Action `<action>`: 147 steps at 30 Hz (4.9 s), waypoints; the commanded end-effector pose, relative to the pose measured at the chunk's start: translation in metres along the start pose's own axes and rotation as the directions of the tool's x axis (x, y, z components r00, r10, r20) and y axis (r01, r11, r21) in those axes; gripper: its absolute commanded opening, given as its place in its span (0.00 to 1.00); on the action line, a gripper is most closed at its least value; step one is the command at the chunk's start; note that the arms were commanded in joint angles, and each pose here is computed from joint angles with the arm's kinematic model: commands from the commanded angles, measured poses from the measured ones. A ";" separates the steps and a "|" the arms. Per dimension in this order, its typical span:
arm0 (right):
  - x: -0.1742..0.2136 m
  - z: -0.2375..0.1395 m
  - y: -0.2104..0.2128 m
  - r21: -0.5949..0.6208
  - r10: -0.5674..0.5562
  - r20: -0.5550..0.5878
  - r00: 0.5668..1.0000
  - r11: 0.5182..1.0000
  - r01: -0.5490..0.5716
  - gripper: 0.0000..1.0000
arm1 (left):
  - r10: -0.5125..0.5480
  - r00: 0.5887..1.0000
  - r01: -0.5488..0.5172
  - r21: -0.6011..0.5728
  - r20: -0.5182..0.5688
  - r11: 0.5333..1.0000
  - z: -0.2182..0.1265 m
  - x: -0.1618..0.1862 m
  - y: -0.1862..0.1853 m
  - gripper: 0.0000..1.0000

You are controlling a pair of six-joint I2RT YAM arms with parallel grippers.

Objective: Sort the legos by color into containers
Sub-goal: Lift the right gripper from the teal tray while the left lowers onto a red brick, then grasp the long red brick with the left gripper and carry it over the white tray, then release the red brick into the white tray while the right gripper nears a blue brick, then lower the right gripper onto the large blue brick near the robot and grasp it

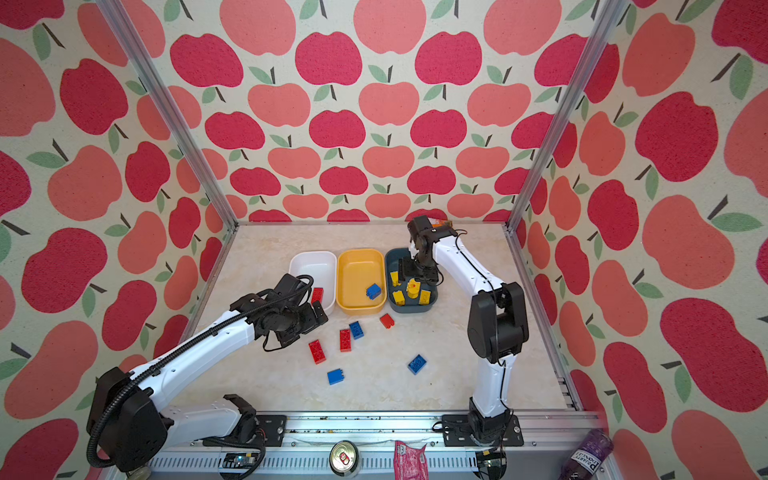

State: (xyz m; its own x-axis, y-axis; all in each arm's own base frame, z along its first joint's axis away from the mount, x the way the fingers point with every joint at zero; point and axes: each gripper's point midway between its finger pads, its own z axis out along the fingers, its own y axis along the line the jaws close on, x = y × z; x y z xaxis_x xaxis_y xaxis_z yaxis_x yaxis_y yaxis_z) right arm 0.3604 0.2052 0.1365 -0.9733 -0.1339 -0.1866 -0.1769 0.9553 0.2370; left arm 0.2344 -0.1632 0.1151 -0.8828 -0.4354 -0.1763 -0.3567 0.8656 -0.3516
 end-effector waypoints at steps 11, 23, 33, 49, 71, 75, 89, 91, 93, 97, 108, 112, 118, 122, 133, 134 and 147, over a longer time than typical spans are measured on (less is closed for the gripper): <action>0.035 -0.023 -0.007 -0.079 -0.003 -0.018 1.000 0.997 0.001 0.78 | -0.067 0.997 0.057 -0.231 -0.036 0.971 0.042 0.036 0.020 0.86; 0.046 -0.022 -0.011 -0.111 0.019 -0.018 1.000 0.994 -0.021 0.78 | -0.079 0.996 0.063 -0.329 -0.038 0.942 0.055 0.050 0.033 0.71; 0.049 -0.024 -0.013 -0.113 0.027 -0.012 1.000 0.993 -0.028 0.77 | -0.096 0.995 0.079 -0.344 -0.032 0.936 0.061 0.057 0.044 0.66; 0.049 -0.026 -0.014 -0.108 0.032 -0.008 0.999 0.994 -0.033 0.76 | -0.089 0.995 0.071 -0.354 -0.034 0.933 0.065 0.059 0.051 0.47; 0.059 -0.026 -0.015 -0.132 0.072 -0.010 0.997 0.989 -0.073 0.85 | -0.014 0.997 0.033 -0.266 0.073 0.963 0.005 0.028 0.026 0.17; 0.061 -0.028 -0.014 -0.137 0.081 -0.003 0.997 0.987 -0.080 0.87 | 0.021 0.994 0.001 -0.203 0.106 0.979 -0.016 0.010 0.011 0.16; 0.076 -0.038 -0.018 -0.139 0.131 0.029 0.991 0.982 -0.126 0.91 | 0.186 0.975 -0.178 -0.072 0.124 0.981 -0.032 -0.083 -0.028 0.15; 0.079 -0.040 -0.019 -0.138 0.137 0.036 0.990 0.982 -0.131 0.91 | 0.203 0.974 -0.198 -0.060 0.097 0.978 -0.022 -0.094 -0.030 0.15; 0.081 -0.042 -0.020 -0.133 0.145 0.040 0.989 0.981 -0.139 0.91 | 0.220 0.973 -0.217 -0.049 0.072 0.975 -0.013 -0.102 -0.030 0.15; 0.084 -0.047 -0.022 -0.127 0.160 0.055 0.986 0.980 -0.152 0.92 | 0.268 0.963 -0.265 -0.074 0.027 0.961 0.004 -0.118 -0.025 0.15; 0.093 -0.052 -0.028 -0.109 0.203 0.071 0.977 0.975 -0.195 0.92 | 0.361 0.928 -0.372 -0.181 -0.092 0.910 0.049 -0.137 0.000 0.16; 0.094 -0.054 -0.029 -0.107 0.213 0.080 0.974 0.973 -0.205 0.92 | 0.367 0.923 -0.383 -0.217 -0.114 0.898 0.057 -0.140 0.010 0.17; 0.098 -0.053 -0.029 -0.105 0.225 0.081 0.971 0.971 -0.216 0.92 | 0.369 0.920 -0.390 -0.224 -0.130 0.893 0.063 -0.140 0.016 0.30; 0.101 -0.052 -0.028 -0.100 0.229 0.079 0.970 0.970 -0.220 0.92 | 0.371 0.920 -0.391 -0.226 -0.127 0.892 0.062 -0.141 0.016 0.43; 0.115 -0.049 -0.028 -0.082 0.236 0.066 0.969 0.970 -0.230 0.92 | 0.364 0.928 -0.373 -0.202 -0.082 0.905 0.048 -0.144 0.007 0.61; 0.116 -0.048 -0.027 -0.080 0.235 0.065 0.970 0.970 -0.229 0.92 | 0.361 0.930 -0.369 -0.195 -0.074 0.909 0.046 -0.145 0.005 0.63; 0.159 -0.022 -0.019 -0.008 0.265 -0.005 0.964 0.964 -0.265 0.92 | 0.313 0.948 -0.311 -0.047 0.051 0.949 0.012 -0.143 -0.024 0.76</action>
State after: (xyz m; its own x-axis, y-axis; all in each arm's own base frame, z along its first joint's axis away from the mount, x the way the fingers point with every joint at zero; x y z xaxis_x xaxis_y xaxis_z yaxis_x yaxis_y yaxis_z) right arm 0.2140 0.1641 0.1290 -0.9890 0.0810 -0.1241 0.0380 0.9481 0.3157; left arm 0.3760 -0.1195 0.1288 -0.9424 -0.1205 -0.3121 -0.0652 0.9811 -0.1820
